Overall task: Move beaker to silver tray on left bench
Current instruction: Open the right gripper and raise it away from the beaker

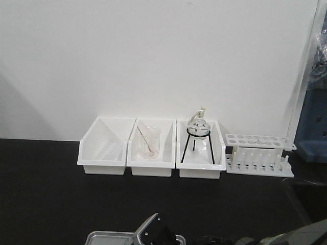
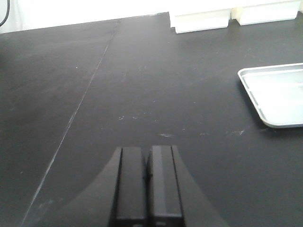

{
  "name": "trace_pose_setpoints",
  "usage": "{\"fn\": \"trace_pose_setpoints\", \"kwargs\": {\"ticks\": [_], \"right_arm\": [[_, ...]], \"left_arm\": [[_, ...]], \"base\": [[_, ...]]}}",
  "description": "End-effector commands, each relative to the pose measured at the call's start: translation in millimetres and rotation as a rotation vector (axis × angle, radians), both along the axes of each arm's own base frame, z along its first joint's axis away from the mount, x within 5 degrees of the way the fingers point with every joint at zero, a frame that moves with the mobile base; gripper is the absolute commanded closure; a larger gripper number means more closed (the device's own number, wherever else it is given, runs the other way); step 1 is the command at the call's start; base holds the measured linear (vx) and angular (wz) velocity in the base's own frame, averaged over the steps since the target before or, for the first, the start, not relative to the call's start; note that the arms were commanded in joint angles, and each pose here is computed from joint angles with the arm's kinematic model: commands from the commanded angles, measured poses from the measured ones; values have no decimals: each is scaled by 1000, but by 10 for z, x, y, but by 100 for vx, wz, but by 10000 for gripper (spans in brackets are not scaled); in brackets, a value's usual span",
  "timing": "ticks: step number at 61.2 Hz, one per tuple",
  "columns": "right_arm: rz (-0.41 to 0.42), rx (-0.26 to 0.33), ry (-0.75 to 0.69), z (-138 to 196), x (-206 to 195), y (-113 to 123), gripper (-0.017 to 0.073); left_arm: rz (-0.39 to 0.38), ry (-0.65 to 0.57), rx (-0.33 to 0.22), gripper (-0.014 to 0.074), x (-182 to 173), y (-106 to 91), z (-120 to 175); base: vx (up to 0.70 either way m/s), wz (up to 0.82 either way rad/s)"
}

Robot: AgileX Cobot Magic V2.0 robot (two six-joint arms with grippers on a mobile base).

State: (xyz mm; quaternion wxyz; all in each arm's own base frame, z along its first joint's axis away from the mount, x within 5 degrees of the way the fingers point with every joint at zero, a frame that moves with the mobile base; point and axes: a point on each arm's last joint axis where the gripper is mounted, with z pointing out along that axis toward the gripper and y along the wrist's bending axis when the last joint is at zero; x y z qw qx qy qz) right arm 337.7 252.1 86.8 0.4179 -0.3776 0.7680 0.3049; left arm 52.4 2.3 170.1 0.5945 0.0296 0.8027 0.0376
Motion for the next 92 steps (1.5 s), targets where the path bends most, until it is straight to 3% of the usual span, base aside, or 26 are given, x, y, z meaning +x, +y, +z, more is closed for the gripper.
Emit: {"fn": "trace_pose_setpoints", "kwargs": {"ticks": [1, 17, 32, 49, 58, 67, 70, 76, 85, 92], "right_arm": [[-8, 64, -61, 278, 67, 24, -37], [-10, 74, -83, 390, 69, 22, -49], [-40, 42, -123, 605, 80, -18, -34], [-40, 81, -182, 900, 57, -31, -34], [-46, 134, -251, 1288, -2, -66, -34], [-70, 281, -320, 2053, -231, -198, -34], [-57, 299, -353, 2257, -351, -259, -34], [-34, 274, -396, 2507, -647, -427, -34], [-17, 250, -376, 2588, -1123, -697, -34], [-13, 270, -379, 2615, -1439, -878, -34]], "left_arm": [[-8, -63, 0, 592, 17, -6, 5], [-8, -63, 0, 592, 17, -6, 5], [-8, -63, 0, 592, 17, -6, 5], [-8, -63, 0, 592, 17, -6, 5], [-8, -63, 0, 592, 17, -6, 5], [-8, -63, 0, 592, 17, -6, 5], [-8, -63, 0, 592, 17, -6, 5], [-8, -63, 0, 592, 17, -6, 5], [-8, -63, 0, 592, 17, -6, 5], [-8, -63, 0, 592, 17, -6, 5]], "base": [[0, 0], [0, 0], [0, 0], [0, 0], [0, 0], [0, 0], [0, 0], [0, 0], [0, 0], [0, 0]]}}
